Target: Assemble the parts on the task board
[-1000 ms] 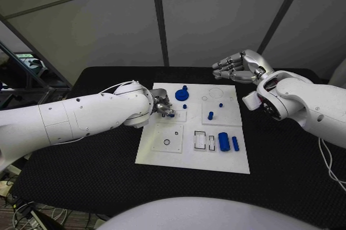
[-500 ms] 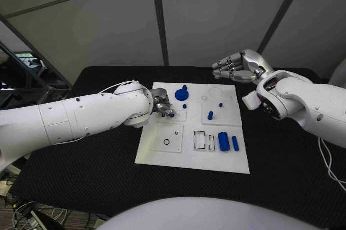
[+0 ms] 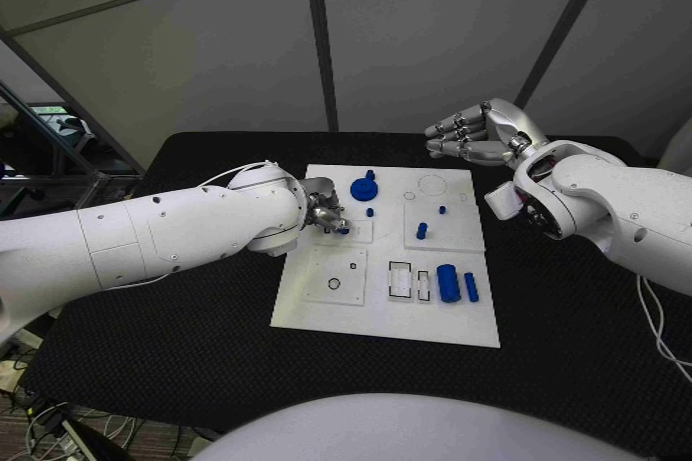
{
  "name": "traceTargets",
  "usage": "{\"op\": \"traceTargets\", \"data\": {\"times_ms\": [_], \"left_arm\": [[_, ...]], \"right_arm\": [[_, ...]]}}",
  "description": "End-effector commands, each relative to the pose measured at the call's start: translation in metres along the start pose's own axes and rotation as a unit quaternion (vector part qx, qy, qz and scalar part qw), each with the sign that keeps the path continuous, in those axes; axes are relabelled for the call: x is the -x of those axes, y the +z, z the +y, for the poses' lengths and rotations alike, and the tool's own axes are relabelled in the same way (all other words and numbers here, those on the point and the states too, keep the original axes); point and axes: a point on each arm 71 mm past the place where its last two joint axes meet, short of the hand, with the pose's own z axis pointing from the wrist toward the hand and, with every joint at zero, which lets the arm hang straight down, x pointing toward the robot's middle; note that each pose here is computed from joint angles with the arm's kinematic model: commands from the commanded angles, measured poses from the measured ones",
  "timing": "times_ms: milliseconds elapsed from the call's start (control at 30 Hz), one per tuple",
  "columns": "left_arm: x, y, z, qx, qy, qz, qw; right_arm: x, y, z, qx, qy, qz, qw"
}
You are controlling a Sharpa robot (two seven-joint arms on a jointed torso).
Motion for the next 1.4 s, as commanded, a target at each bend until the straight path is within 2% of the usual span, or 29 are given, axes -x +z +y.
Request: {"op": "traceTargets", "data": {"times_ms": [33, 267, 1000, 1400], "left_arm": [[-0.0043, 0.0009, 0.0031, 0.007, 0.013, 0.020, 1.000], [-0.0029, 0.0023, 0.0045, 0.010, 0.014, 0.021, 1.000], [0.0002, 0.0139, 0.0005, 0.020, 0.025, 0.042, 0.999], [-0.0016, 0.0150, -0.0005, 0.021, 0.032, 0.056, 0.998]], "right_arm": [[0.000, 0.001, 0.002, 0.005, 0.000, 0.004, 1.000], [0.000, 0.001, 0.001, 0.004, 0.000, 0.005, 1.000], [-0.002, 0.002, 0.002, 0.005, -0.002, 0.008, 1.000], [-0.002, 0.002, 0.001, 0.003, -0.002, 0.010, 1.000]]}}
